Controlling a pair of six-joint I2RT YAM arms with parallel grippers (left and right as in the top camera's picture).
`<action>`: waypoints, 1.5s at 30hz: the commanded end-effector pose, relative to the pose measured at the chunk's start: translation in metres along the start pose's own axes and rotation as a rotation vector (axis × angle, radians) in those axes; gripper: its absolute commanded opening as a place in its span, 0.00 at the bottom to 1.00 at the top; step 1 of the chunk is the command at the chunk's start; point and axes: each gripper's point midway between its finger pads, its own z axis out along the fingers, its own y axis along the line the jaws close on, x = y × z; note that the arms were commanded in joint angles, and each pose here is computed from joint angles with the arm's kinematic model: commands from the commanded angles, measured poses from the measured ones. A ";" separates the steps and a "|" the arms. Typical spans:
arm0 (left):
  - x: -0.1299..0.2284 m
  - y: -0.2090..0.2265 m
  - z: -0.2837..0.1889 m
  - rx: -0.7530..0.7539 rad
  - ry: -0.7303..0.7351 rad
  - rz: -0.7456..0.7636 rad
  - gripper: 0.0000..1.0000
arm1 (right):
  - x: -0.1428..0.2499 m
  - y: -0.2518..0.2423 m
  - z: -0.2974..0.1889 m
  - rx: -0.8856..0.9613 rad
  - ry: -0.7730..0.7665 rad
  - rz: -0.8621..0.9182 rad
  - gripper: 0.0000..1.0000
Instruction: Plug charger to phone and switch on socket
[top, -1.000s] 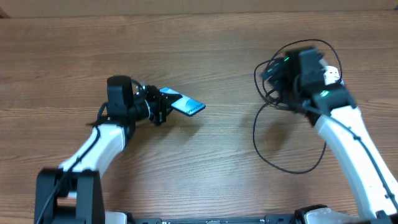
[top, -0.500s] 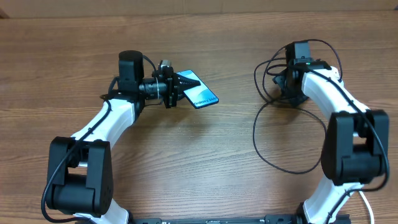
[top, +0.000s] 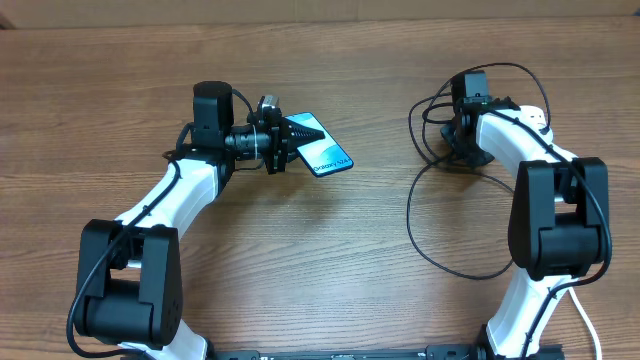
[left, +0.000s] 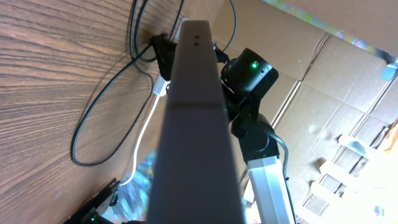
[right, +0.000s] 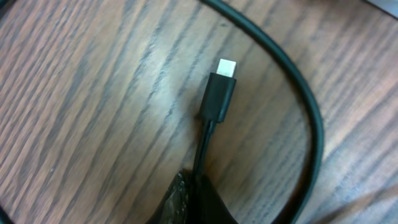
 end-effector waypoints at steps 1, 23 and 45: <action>0.005 -0.011 0.001 0.017 0.037 0.092 0.04 | 0.037 0.008 0.018 -0.062 0.172 -0.139 0.04; -0.003 -0.029 -0.023 0.157 0.286 0.305 0.04 | 0.156 -0.024 -0.304 -0.673 0.356 -1.033 0.04; 0.007 -0.034 -0.012 0.179 0.340 0.493 0.04 | 0.284 0.014 -0.300 -0.807 0.316 -1.405 0.04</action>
